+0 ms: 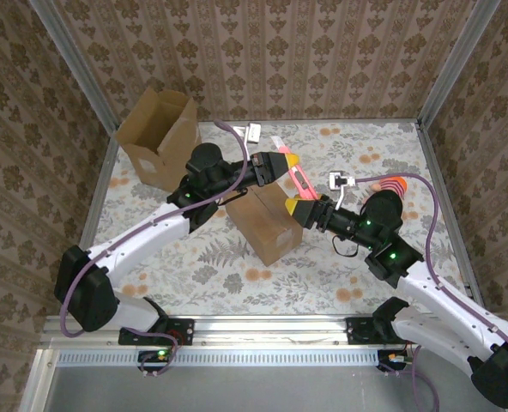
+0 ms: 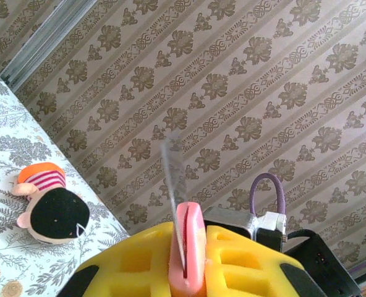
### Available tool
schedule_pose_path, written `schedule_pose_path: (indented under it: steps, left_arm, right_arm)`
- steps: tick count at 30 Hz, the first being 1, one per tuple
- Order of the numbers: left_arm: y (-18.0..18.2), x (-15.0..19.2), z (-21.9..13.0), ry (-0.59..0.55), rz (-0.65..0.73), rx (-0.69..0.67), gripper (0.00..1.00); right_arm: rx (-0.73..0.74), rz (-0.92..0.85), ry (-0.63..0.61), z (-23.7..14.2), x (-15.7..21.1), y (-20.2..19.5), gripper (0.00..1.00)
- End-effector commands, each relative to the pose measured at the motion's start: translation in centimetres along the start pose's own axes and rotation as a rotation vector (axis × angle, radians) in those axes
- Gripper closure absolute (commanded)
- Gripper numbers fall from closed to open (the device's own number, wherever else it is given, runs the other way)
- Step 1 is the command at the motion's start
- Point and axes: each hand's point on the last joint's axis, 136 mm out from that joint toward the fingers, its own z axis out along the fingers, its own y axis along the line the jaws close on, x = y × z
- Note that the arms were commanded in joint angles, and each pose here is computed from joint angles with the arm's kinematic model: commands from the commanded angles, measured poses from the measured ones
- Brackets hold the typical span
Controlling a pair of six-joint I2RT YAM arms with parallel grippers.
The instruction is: Unpack the express box
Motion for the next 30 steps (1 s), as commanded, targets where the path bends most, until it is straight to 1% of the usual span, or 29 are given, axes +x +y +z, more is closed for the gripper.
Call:
schedule_pose_path:
  steps: [1, 13, 30]
  left_arm:
    - [-0.3, 0.2, 0.1, 0.000, 0.001, 0.036, 1.00]
    - [0.0, 0.8, 0.6, 0.025, -0.013, 0.049, 1.00]
    - [0.9, 2.2, 1.4, 0.057, -0.036, 0.054, 1.00]
  right_arm:
    - [-0.069, -0.032, -0.055, -0.2, -1.8, 2.5, 0.25]
    - [-0.075, -0.041, -0.060, -0.1, -2.3, 2.9, 0.31]
    - [-0.082, -0.050, -0.067, 0.1, -2.9, 3.4, 0.47]
